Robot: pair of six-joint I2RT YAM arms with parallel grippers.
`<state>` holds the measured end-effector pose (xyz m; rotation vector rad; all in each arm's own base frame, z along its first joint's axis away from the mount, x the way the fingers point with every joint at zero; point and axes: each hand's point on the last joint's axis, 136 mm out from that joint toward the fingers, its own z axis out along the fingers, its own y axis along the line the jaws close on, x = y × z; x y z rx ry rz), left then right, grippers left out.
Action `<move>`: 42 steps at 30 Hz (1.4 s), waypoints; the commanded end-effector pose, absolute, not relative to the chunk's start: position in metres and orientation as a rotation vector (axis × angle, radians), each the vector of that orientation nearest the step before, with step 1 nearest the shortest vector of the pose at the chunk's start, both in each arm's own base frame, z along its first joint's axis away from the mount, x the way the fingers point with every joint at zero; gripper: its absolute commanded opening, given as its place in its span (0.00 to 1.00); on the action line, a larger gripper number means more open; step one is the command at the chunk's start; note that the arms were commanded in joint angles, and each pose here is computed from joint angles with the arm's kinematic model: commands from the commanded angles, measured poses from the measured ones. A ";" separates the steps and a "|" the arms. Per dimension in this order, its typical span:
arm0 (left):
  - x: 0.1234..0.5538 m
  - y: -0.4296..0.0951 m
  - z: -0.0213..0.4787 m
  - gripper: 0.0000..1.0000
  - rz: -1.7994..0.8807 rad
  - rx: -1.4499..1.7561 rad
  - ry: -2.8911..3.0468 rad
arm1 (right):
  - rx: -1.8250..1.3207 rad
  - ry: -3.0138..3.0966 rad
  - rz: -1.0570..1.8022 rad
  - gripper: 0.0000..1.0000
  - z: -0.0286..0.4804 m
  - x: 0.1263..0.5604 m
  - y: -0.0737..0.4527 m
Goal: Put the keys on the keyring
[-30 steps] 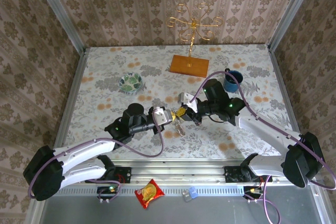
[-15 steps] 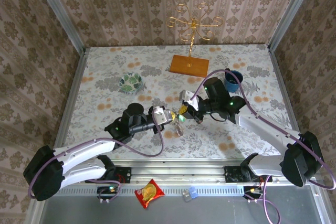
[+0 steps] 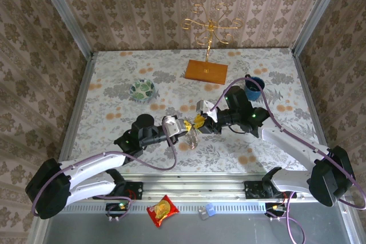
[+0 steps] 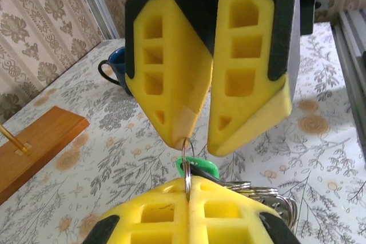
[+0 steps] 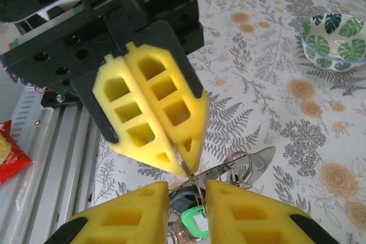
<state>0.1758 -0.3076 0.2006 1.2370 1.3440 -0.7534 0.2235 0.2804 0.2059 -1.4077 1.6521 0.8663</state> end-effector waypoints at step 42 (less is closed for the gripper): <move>0.171 -0.303 0.222 0.11 -0.907 1.157 1.280 | -1.567 1.559 0.967 0.00 0.211 0.209 0.296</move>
